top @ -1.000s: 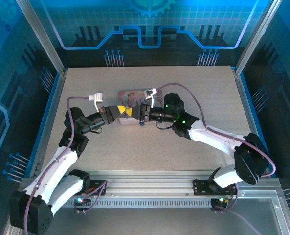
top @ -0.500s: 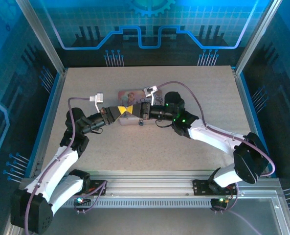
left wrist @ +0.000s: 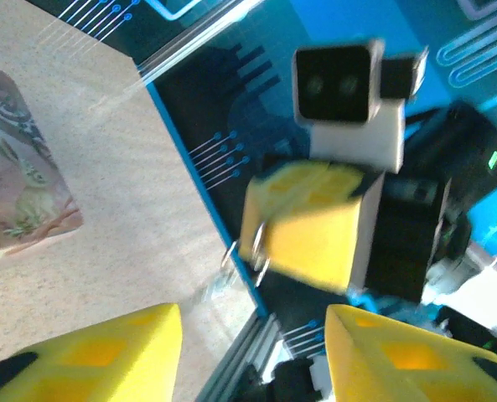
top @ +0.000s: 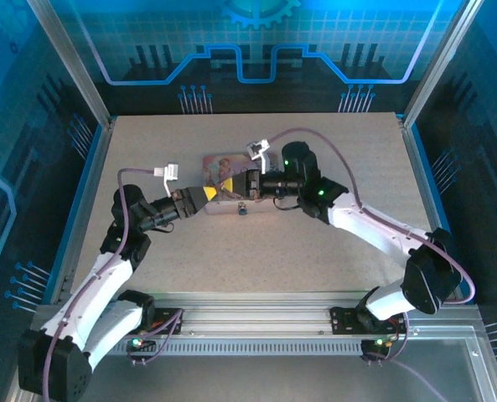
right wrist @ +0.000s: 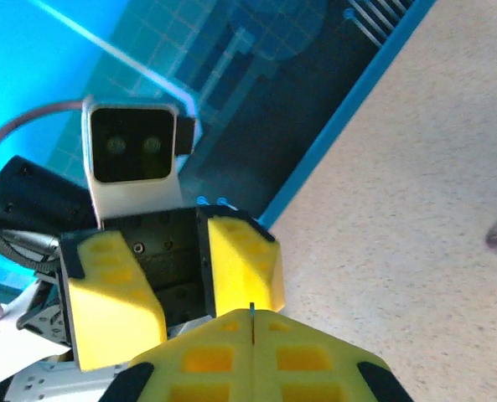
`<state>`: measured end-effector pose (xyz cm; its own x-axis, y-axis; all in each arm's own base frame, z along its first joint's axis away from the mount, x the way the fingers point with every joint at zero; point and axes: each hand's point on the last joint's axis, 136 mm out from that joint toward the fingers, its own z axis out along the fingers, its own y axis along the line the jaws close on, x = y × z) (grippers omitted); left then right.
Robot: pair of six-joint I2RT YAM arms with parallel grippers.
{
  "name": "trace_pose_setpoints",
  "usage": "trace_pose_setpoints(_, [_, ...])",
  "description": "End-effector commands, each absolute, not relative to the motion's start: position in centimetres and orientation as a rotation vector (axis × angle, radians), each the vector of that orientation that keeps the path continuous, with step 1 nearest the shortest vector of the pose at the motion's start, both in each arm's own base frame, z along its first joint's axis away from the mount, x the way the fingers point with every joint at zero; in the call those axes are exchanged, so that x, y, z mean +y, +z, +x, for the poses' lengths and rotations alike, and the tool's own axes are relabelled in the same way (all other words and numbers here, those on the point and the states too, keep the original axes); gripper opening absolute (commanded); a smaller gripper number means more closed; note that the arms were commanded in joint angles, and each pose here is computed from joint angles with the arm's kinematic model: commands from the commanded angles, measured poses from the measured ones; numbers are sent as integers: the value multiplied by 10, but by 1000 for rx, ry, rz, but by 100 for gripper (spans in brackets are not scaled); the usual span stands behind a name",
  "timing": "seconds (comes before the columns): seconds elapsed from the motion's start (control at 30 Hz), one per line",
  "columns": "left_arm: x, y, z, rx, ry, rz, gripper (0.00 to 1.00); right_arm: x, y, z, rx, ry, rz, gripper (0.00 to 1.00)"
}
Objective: Unlock a padlock with a key
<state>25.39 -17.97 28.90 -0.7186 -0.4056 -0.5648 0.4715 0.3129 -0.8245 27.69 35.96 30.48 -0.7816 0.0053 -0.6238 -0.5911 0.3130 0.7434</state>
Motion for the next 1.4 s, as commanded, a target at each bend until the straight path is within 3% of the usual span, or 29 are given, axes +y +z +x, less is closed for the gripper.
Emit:
trace_pose_setpoints(0.0, [-182, 288, 236, 1850, -1416, 265, 56, 340, 300, 247, 2164, 1325, -816, 0])
trace_pose_setpoints(0.5, [-195, 313, 209, 1608, -1439, 615, 55, 345, 298, 187, 2106, 1299, -1321, 0])
trace_pose_setpoints(0.8, [-212, 302, 197, 1633, -1546, 698, 48, 354, 300, 187, 2071, 1326, -1340, 0])
trace_pose_setpoints(1.37, [-224, 280, 193, 1745, -1556, 712, 47, 358, 304, 184, 2048, 1361, -1340, 0])
